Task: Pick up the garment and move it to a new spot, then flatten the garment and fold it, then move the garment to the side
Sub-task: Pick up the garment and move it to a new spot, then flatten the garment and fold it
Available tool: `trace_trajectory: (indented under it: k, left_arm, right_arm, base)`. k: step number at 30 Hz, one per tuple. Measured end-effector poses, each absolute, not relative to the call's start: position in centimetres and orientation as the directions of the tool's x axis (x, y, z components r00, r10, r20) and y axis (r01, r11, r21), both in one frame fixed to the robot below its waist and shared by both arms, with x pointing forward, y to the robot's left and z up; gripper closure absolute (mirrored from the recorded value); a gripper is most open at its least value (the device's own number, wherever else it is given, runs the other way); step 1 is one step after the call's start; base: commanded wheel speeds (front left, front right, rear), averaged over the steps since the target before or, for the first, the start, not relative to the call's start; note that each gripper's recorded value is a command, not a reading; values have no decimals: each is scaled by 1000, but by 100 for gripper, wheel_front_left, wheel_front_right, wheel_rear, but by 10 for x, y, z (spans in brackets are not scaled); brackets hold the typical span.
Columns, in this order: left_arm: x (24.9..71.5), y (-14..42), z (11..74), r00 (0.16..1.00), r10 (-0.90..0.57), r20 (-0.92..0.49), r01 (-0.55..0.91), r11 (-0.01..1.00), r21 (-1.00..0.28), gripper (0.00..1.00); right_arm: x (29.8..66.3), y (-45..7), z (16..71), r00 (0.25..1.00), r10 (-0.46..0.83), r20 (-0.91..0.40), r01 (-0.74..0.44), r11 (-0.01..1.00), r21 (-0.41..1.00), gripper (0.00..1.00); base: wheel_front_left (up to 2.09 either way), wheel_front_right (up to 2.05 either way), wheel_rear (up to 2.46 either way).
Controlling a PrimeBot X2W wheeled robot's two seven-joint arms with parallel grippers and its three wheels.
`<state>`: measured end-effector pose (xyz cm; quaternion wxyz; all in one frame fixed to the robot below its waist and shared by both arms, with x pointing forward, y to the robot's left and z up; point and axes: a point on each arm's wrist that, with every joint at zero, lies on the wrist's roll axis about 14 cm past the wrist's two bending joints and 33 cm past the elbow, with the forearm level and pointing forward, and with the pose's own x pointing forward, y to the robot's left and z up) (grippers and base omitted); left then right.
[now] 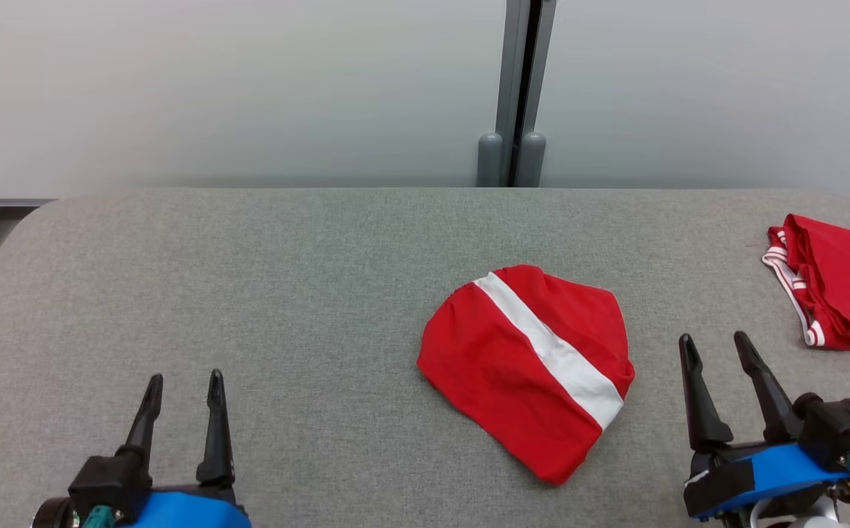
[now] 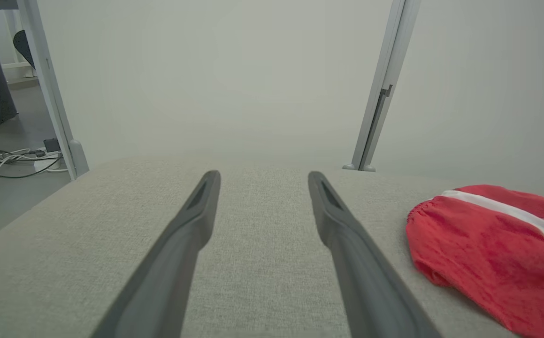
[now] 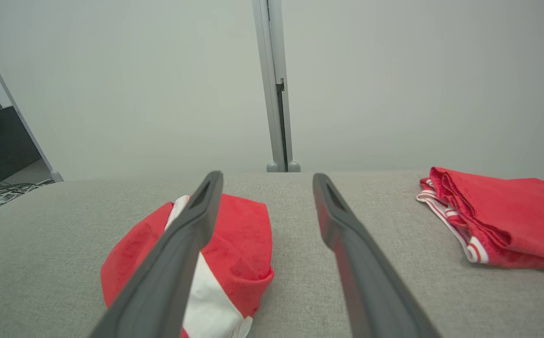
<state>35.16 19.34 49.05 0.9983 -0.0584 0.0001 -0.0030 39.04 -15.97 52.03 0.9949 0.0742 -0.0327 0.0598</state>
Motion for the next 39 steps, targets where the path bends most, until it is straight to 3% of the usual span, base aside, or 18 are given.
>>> trace_trajectory:
  k: [14, 39]
  left_arm:
    - [337, 201, 471, 999, -2, -54, -2, 996, -84, 0]
    - [343, 191, 470, 995, -43, -85, 35, 995, -92, 0]
  right_arm:
    - [365, -171, 502, 996, 83, 10, -84, 982, 169, 0]
    - [362, -164, 497, 995, 100, 2, -99, 977, 189, 0]
  base:
    - [0, 0, 0]
    - [0, 0, 0]
